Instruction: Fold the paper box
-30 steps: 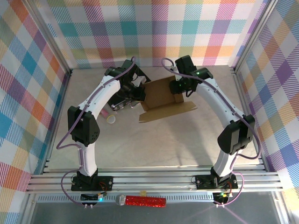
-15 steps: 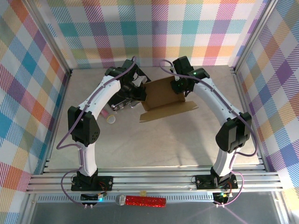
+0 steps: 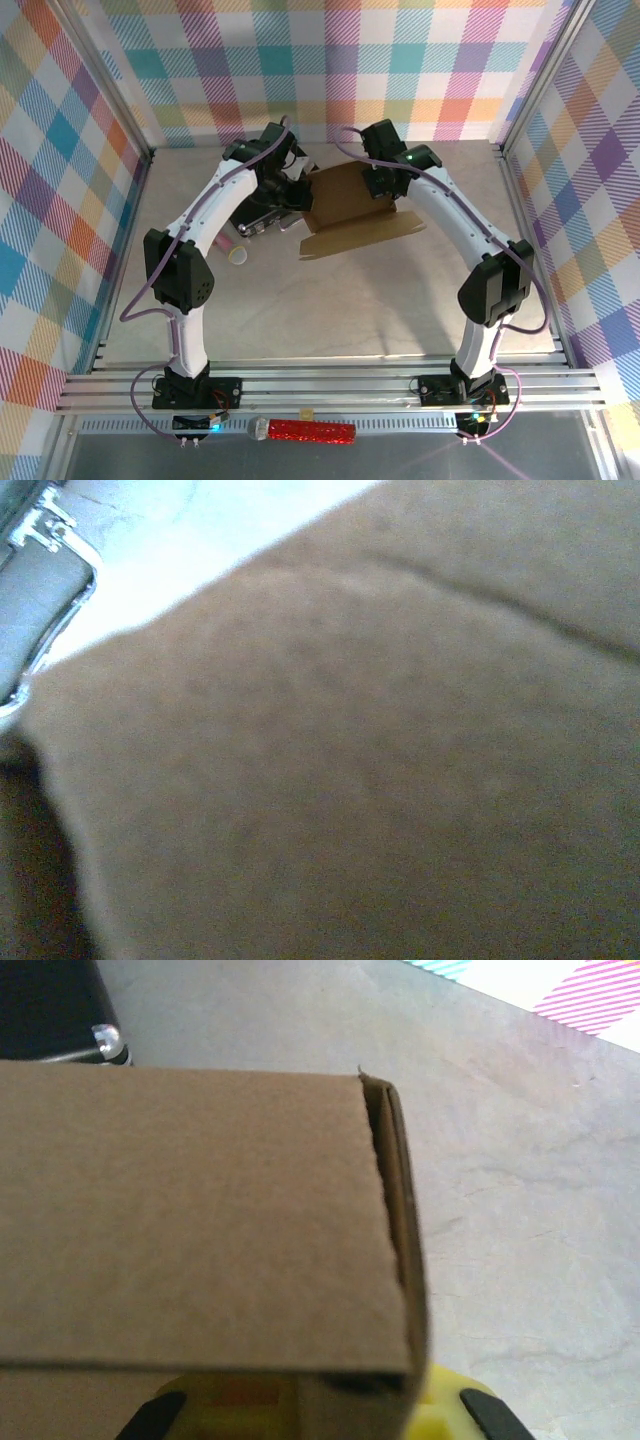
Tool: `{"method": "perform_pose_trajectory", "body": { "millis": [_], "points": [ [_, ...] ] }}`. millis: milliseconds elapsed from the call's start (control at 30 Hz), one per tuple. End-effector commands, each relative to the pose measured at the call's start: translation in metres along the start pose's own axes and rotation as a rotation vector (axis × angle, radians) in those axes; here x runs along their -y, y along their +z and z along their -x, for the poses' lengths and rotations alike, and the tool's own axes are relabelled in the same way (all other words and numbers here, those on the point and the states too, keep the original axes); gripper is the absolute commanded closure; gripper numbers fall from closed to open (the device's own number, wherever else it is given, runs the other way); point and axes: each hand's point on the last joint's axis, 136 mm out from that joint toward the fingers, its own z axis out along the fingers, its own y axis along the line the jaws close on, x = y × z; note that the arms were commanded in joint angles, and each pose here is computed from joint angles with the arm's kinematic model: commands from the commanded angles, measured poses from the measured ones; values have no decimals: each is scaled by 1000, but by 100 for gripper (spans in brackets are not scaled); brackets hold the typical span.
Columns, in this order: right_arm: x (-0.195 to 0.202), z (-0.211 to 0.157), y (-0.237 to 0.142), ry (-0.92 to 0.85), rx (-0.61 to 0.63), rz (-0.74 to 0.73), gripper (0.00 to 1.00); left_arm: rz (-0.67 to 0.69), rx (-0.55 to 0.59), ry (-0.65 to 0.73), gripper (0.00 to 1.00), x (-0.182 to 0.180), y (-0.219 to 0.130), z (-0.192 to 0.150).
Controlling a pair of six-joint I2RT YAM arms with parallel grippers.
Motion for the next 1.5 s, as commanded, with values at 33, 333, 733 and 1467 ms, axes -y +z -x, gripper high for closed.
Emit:
{"method": "perform_pose_trajectory", "body": {
  "millis": [33, 333, 733, 1467],
  "points": [
    [26, -14, 13, -47, -79, -207, 100, -14, 36, 43, 100, 23, -17, 5],
    [50, -16, 7, -37, -98, -416, 100, 144, 42, -42, 100, 3, -15, 0],
    [38, -12, 3, -42, -93, -347, 100, 104, 27, -72, 100, 11, -15, -2],
    [-13, -25, -14, 65, -122, 201, 64, 70, 21, -61, 100, 20, -19, -1]
  ]
}}
